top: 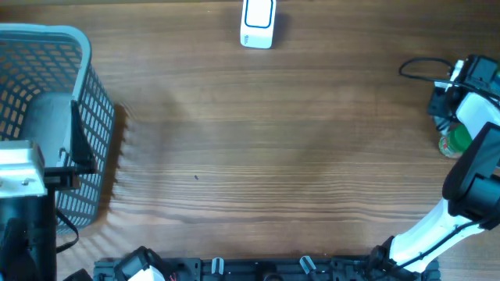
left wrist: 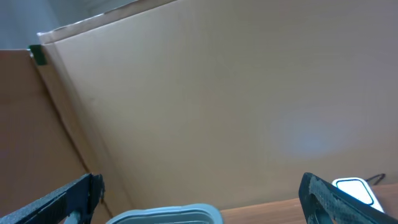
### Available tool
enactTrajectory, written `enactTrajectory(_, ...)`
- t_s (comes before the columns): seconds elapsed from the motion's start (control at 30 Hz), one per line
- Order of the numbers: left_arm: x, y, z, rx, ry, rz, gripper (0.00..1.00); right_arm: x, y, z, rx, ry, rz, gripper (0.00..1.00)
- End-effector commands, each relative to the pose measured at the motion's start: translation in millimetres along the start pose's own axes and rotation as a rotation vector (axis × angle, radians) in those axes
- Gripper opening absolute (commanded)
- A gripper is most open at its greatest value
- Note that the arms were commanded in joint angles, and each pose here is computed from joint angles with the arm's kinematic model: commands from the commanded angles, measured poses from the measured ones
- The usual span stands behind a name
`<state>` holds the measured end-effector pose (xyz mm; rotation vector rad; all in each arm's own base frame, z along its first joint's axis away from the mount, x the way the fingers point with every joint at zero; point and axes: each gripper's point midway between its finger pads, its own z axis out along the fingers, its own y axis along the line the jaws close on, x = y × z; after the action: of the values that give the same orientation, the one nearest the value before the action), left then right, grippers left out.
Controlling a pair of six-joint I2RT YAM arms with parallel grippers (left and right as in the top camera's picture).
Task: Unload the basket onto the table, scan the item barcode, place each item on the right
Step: 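Carry the packet to the table's right edge and release it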
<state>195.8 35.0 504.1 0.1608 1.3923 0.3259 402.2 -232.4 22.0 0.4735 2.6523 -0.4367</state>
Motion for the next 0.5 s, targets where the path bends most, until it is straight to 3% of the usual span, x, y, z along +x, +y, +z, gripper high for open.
enactTrajectory(0.0,-3.9,1.5,-9.7,-0.035,-0.011,0.013,1.00,-1.3,-4.2,6.2,-0.024,-0.007,-0.018,1.00)
enactTrajectory(0.17,-5.7,-12.0,-9.2,0.048,-0.023,0.013,1.00,-46.0,14.8,-26.9,-0.081,-0.064,-0.073,1.00)
enactTrajectory(0.27,-0.6,-12.5,-8.4,0.053,-0.004,-0.002,1.00,-94.9,38.9,-77.9,-0.152,-0.169,-0.113,1.00)
enactTrajectory(0.3,-1.5,-13.8,-10.5,0.051,-0.007,0.000,1.00,-121.5,47.0,-110.5,-0.163,-0.244,-0.128,1.00)
enactTrajectory(0.33,-11.7,-22.4,-23.6,0.049,-0.039,0.025,1.00,-175.9,60.0,-194.9,-0.166,-0.445,-0.153,1.00)
enactTrajectory(0.4,-15.8,-35.0,-31.7,0.092,-0.055,0.033,1.00,-200.7,60.9,-251.4,-0.136,-0.565,-0.154,1.00)
enactTrajectory(0.47,-15.7,-49.0,-35.4,0.165,-0.060,0.027,1.00,-220.3,46.7,-337.5,-0.053,-0.740,-0.123,1.00)
